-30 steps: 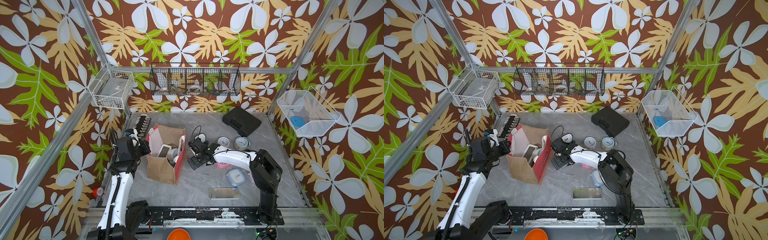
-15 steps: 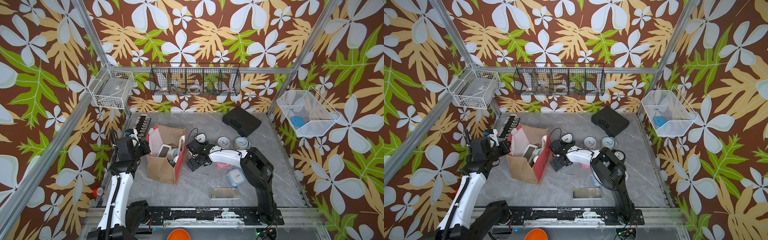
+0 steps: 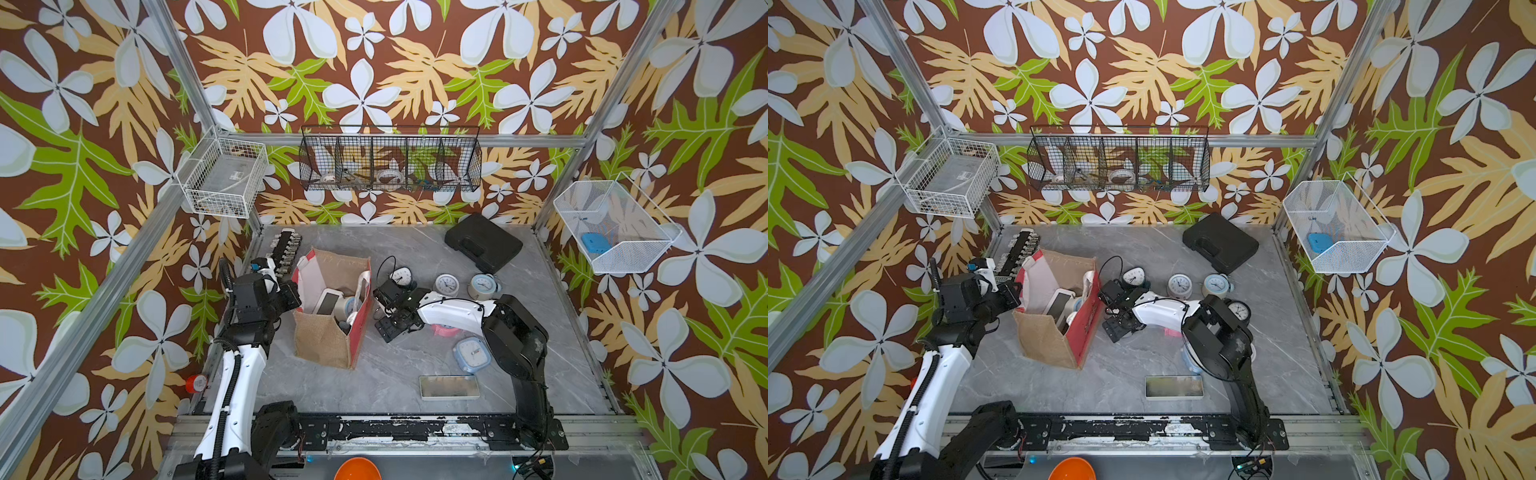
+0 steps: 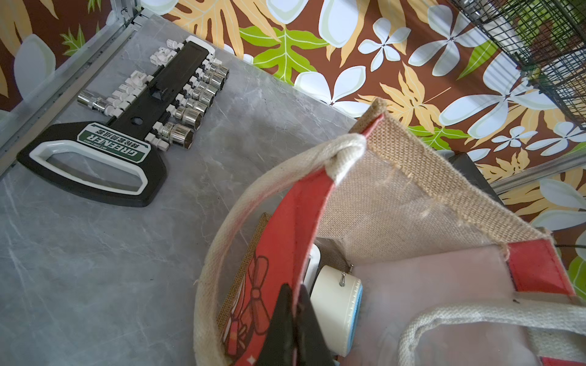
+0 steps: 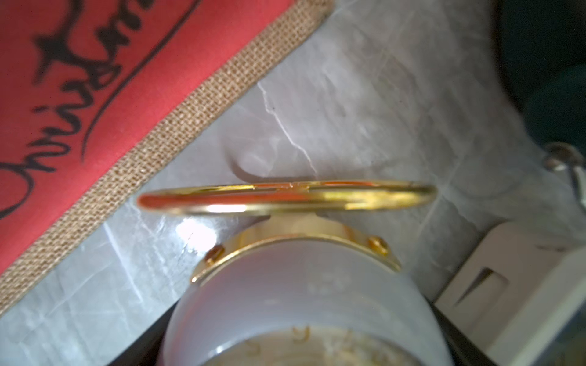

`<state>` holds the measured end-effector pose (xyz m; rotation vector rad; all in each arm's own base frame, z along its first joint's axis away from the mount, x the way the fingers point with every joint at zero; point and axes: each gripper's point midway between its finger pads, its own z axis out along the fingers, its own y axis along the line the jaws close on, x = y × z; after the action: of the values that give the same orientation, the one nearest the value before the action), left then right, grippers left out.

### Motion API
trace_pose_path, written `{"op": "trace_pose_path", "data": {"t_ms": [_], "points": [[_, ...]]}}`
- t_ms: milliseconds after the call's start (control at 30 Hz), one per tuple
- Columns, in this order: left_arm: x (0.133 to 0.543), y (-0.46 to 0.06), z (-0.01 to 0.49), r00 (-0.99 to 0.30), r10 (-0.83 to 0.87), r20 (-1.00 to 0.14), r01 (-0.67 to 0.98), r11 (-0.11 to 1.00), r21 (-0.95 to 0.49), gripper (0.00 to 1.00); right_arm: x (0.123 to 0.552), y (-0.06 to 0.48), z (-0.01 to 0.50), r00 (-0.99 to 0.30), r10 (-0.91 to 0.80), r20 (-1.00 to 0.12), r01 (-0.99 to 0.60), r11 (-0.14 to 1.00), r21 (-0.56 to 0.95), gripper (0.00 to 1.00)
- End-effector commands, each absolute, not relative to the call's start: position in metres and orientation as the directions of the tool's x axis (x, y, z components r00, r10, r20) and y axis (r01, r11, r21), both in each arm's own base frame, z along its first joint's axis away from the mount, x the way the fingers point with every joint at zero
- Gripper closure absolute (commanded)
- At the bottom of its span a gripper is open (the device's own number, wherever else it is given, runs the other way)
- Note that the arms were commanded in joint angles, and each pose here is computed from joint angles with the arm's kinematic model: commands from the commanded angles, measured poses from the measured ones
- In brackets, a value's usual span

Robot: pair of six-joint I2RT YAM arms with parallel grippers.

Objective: Put the alarm clock into the canvas bag
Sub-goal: Pick up the alarm from the center of the board.

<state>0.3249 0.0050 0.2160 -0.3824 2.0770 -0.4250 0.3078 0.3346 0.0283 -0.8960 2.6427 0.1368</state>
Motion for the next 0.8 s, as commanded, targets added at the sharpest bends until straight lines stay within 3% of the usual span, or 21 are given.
{"op": "trace_pose_path", "data": {"t_ms": [0,333,767], "points": [[0.323,0.001,0.211,-0.522,-0.434,-0.734,-0.094,0.885,-0.456,1.0,0.308,0.335,0.039,-0.742,-0.557,-0.374,-0.597,0.802,-0.013,0.15],[0.322,-0.001,0.213,-0.519,-0.436,-0.735,-0.084,0.882,-0.463,1.0,0.309,0.326,0.085,-0.729,-0.514,-0.453,-0.569,0.822,-0.018,0.16],[0.321,-0.001,0.214,-0.515,-0.436,-0.738,-0.081,0.882,-0.465,1.0,0.313,0.315,0.196,-0.666,-0.423,-0.614,-0.531,0.848,-0.008,0.17]]}}
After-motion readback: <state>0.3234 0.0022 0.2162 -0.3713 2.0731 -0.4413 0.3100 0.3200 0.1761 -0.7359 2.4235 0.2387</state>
